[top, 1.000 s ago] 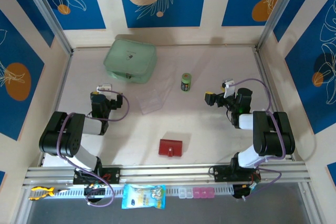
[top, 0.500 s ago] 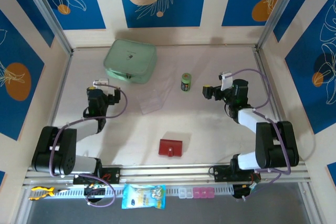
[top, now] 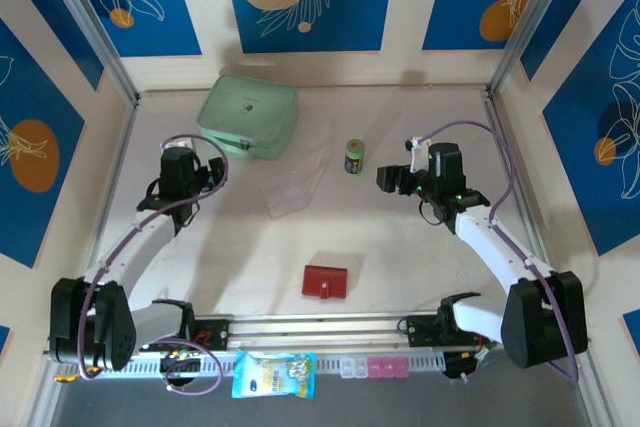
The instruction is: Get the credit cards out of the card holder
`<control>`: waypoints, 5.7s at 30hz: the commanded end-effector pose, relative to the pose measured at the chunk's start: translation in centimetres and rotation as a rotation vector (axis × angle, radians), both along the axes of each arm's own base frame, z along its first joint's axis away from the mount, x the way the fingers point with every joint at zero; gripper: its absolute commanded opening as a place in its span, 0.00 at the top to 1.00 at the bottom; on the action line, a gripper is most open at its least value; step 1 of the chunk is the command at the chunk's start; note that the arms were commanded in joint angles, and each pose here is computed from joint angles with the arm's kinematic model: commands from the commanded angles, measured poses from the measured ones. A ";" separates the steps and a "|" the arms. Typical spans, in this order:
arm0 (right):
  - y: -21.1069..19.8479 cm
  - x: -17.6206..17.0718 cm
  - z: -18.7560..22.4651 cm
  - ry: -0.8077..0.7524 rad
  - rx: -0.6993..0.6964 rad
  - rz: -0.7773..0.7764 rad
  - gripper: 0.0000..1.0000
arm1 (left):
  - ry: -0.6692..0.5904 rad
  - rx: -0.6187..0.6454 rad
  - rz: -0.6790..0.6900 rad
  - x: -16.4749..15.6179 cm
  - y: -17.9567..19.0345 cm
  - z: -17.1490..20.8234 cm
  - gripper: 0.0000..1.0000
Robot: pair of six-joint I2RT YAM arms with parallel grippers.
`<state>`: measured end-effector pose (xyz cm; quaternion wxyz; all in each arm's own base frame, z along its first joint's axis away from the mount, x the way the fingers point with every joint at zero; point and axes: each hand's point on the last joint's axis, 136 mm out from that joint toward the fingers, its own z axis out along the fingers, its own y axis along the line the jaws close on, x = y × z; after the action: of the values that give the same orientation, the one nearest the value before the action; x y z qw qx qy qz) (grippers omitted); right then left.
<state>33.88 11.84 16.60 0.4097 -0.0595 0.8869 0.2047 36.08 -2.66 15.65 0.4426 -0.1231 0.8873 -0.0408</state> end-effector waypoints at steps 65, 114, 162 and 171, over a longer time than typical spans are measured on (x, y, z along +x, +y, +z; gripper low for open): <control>4.1 -5.5 -1.7 0.301 0.017 0.003 0.39 | 0.514 0.016 -0.283 0.3 -19.3 -8.3 0.93; 4.1 -6.8 0.2 0.299 0.030 0.011 0.40 | 0.486 -0.010 -0.361 4.2 -26.2 -7.1 0.87; 18.2 -29.2 -11.5 0.885 -0.107 0.409 0.38 | 0.538 -0.389 -0.630 -10.4 -27.1 -6.9 0.79; 17.9 -26.7 -12.5 0.891 -0.097 0.330 0.33 | 0.550 -0.348 -0.613 -10.4 -26.3 -6.9 0.76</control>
<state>6.17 28.95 3.06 -0.0597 -0.1369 0.9657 0.2126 25.71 -29.09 7.47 0.1204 0.0604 0.9492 -0.2843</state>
